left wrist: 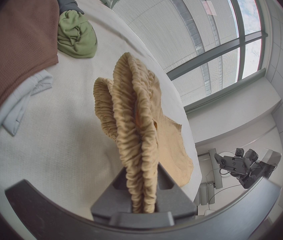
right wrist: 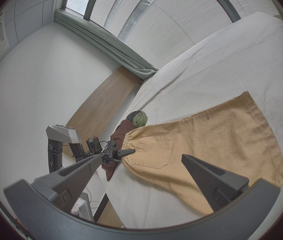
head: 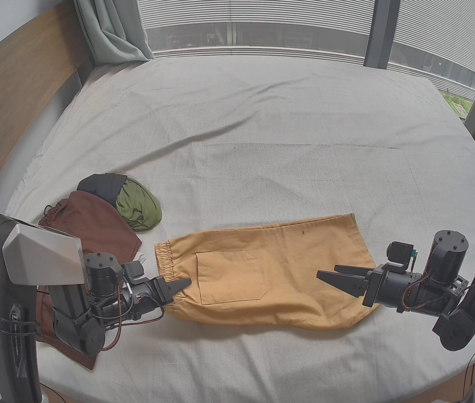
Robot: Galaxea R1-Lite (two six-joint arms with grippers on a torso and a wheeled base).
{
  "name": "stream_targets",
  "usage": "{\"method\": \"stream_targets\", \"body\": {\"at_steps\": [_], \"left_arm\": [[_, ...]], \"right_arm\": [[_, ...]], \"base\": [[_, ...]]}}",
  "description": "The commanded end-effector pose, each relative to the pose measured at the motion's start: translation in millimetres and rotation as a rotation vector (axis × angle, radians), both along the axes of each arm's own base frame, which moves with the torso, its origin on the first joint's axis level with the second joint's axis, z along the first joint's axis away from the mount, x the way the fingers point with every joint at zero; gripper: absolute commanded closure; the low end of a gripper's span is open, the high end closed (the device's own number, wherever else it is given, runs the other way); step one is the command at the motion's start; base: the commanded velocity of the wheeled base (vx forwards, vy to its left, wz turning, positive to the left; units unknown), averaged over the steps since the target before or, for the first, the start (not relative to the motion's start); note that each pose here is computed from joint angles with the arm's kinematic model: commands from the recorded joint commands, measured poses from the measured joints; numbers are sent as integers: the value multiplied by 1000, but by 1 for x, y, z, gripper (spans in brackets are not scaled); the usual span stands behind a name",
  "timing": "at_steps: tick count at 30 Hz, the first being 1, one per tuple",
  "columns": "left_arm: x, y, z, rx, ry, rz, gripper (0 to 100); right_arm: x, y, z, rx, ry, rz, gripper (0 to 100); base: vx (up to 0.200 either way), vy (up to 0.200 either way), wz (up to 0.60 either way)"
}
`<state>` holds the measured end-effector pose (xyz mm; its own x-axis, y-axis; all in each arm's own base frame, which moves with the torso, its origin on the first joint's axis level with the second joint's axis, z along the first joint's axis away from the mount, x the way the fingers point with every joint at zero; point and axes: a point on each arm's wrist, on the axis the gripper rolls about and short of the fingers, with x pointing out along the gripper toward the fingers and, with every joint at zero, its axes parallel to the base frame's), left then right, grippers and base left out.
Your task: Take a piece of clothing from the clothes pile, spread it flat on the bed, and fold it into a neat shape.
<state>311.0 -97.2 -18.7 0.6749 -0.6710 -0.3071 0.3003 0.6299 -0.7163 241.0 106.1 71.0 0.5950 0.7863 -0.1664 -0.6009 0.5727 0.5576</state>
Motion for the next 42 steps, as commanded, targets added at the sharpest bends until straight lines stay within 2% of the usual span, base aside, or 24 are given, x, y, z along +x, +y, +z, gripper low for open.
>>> {"method": "stream_targets", "body": {"at_steps": [1, 6, 23, 33, 42], "left_arm": [[-2, 7, 7, -3, -12, 4, 100], [-9, 19, 17, -30, -10, -40, 100], [-11, 43, 28, -35, -28, 21, 100], [-17, 52, 36, -46, -35, 18, 100], [-27, 78, 40, -17, -63, 17, 100]], "right_arm": [[1, 0, -4, -5, 12, 0, 0], [2, 1, -8, -11, 25, 3, 0], [1, 3, -9, -15, 31, 11, 0], [1, 4, -9, -15, 31, 13, 0], [1, 4, -9, -15, 31, 14, 0]], "base": [[0, 0, 0], [0, 0, 0], [0, 0, 0], [0, 0, 0], [0, 0, 0]]}}
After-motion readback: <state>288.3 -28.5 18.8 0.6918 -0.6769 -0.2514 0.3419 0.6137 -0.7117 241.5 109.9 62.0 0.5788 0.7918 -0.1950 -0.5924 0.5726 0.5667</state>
